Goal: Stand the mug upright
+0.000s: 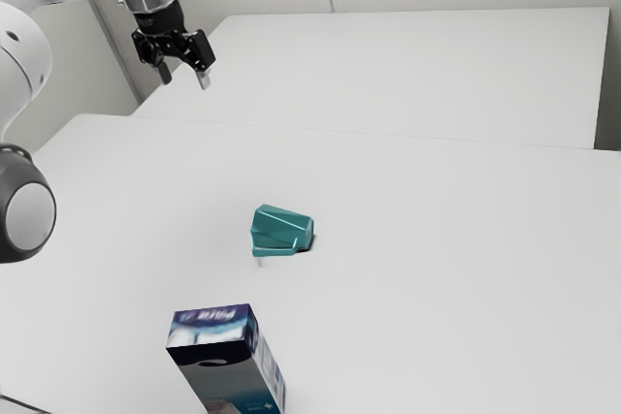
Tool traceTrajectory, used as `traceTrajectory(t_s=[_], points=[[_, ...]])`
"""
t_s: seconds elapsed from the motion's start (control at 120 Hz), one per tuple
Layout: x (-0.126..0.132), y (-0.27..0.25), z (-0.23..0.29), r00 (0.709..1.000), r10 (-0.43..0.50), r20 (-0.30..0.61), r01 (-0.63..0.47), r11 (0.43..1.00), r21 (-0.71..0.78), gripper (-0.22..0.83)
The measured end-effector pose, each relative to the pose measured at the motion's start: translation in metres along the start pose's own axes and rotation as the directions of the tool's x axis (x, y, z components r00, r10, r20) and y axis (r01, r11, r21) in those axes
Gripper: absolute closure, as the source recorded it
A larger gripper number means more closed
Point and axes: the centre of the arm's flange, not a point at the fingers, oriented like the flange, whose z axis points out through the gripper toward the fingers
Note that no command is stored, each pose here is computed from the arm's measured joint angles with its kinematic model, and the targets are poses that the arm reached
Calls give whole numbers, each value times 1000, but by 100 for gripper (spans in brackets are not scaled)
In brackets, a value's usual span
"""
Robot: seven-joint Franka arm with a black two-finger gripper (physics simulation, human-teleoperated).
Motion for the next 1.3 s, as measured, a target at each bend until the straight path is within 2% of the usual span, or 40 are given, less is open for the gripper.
traceTrajectory(t_s=[0.175, 0.233, 0.367, 0.575, 0.775, 1.025, 1.3], points=[[-1, -3, 10, 1000, 10, 17, -10, 1000, -6, 0], [0, -5, 34, 999, 8, 52, -7, 1000, -19, 0], [-9, -36, 103, 989, -61, 135, 80, 987, -139, 0], [-11, -47, 193, 977, -129, 167, 184, 910, -372, 0], [-21, -32, 236, 977, -149, 153, 206, 847, -490, 0], [-43, -19, 264, 978, -172, 114, 206, 813, -544, 0], [-42, -13, 284, 976, -212, 42, 194, 773, -603, 0]])
